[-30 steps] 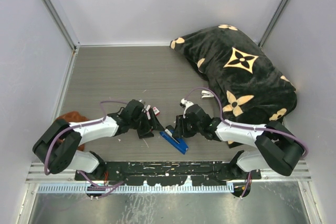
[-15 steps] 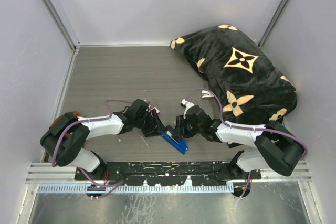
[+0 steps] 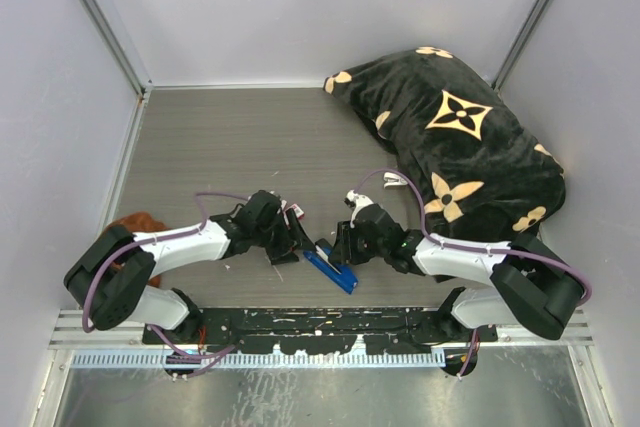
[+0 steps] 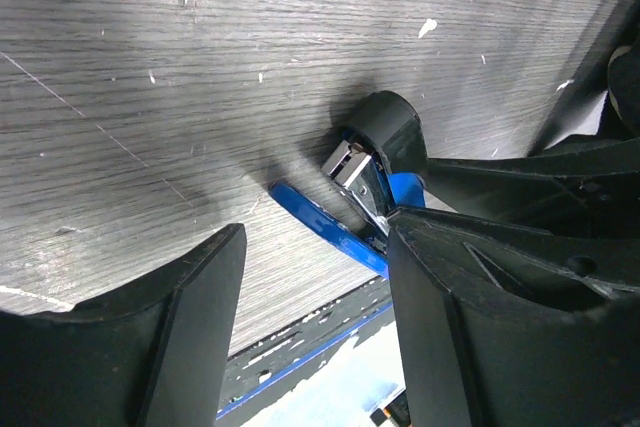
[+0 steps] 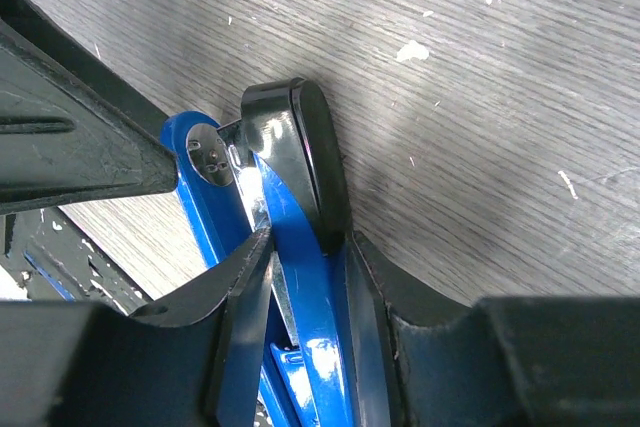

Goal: Load the staples into the stapler
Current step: Open the stapler at the center of the board.

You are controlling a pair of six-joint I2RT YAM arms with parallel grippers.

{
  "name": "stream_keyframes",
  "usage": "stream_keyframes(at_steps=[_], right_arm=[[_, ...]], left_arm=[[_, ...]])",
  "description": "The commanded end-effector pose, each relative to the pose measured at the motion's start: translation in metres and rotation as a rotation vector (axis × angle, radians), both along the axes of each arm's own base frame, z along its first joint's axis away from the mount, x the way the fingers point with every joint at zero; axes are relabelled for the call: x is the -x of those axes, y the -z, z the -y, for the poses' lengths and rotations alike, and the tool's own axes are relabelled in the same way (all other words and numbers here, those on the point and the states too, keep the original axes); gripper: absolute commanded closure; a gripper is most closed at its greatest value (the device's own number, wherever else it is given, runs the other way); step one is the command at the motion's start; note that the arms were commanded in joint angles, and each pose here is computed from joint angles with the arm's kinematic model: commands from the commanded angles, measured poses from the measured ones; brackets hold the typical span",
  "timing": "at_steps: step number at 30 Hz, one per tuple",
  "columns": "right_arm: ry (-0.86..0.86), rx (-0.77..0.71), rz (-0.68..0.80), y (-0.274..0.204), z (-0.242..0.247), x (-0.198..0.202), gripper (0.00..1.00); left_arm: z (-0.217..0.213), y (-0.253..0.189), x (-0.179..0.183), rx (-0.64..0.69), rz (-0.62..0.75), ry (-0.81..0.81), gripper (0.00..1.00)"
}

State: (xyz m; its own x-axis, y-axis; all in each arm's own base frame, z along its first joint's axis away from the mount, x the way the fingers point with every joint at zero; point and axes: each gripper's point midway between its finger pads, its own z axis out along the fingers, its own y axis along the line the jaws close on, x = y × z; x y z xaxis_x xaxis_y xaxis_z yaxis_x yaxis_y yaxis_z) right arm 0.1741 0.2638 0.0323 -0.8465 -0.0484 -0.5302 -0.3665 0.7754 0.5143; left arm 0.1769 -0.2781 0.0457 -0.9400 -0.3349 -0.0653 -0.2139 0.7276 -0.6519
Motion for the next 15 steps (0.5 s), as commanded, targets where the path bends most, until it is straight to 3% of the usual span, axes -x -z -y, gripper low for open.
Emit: stream_keyframes(at_steps=[1, 15], right_arm=[[0.021, 0.037, 0.039, 0.002, 0.007, -0.004, 0.6], [0.006, 0.028, 0.058, 0.003, 0.002, 0.001, 0.61]], left_arm=[[0.006, -0.014, -0.005, 0.02, 0.023, -0.022, 0.41], [0.013, -0.001, -0.01, 0.026, 0.014, -0.048, 0.45]])
